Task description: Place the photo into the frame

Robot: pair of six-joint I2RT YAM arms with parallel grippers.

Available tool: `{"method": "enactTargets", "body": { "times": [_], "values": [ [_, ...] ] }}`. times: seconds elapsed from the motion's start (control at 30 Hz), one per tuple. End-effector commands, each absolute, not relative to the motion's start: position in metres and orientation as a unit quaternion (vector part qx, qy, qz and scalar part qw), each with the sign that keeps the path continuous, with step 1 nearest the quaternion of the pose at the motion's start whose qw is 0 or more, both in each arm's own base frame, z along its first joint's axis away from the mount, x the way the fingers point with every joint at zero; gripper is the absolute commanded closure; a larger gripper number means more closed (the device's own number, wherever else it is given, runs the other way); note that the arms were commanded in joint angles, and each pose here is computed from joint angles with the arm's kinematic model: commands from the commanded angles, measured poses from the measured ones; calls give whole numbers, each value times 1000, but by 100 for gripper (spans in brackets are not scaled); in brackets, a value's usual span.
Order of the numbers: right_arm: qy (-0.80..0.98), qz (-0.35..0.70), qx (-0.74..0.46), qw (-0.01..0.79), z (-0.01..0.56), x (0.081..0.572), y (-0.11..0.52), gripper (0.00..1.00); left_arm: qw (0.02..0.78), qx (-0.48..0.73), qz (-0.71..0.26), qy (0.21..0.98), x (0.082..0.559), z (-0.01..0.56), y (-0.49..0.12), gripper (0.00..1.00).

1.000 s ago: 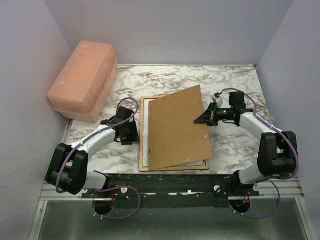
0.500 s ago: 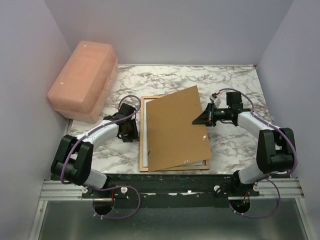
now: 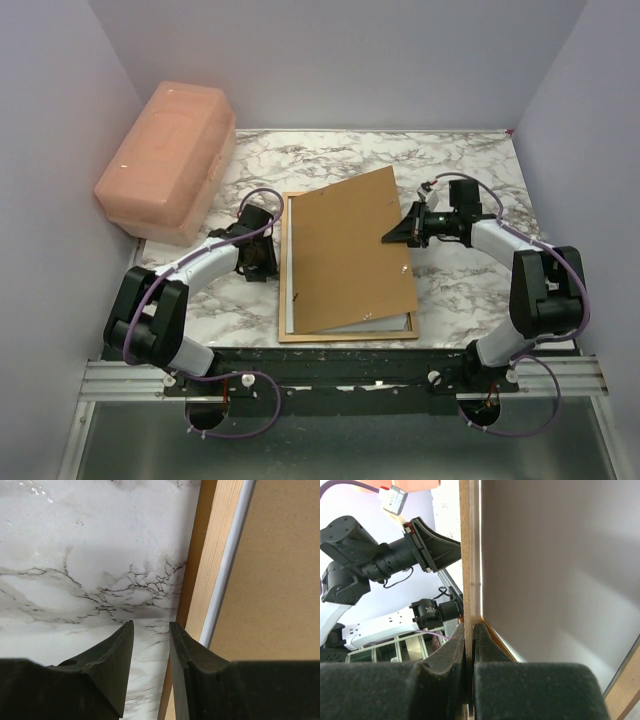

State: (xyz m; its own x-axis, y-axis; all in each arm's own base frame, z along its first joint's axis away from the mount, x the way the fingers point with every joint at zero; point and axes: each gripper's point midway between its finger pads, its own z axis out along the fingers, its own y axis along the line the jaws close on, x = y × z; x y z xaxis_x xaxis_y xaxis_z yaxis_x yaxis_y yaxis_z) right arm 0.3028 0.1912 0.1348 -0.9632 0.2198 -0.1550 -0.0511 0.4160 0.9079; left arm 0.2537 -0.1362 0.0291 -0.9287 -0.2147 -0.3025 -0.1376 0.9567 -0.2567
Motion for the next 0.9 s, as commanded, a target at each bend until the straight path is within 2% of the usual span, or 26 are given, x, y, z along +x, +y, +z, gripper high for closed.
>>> {"method": "enactTargets", "body": {
  "times": [0.0,0.5,0.63,0.8,0.87],
  "values": [
    [825,547,34,135,138,312,198,99,180,-87,-110,974,265,35,-135,64],
    [845,519,56,115,99,292,206,99,172,-78,-120,975,271,35,-142,65],
    [851,509,60,111,86,287,206,99,159,-78,-125,976,268,27,-146,68],
    [867,482,61,107,68,286,201,90,158,-80,-125,976,267,24,-147,68],
    [875,469,59,108,63,288,198,75,161,-81,-123,976,268,27,-146,67]
  ]
}}
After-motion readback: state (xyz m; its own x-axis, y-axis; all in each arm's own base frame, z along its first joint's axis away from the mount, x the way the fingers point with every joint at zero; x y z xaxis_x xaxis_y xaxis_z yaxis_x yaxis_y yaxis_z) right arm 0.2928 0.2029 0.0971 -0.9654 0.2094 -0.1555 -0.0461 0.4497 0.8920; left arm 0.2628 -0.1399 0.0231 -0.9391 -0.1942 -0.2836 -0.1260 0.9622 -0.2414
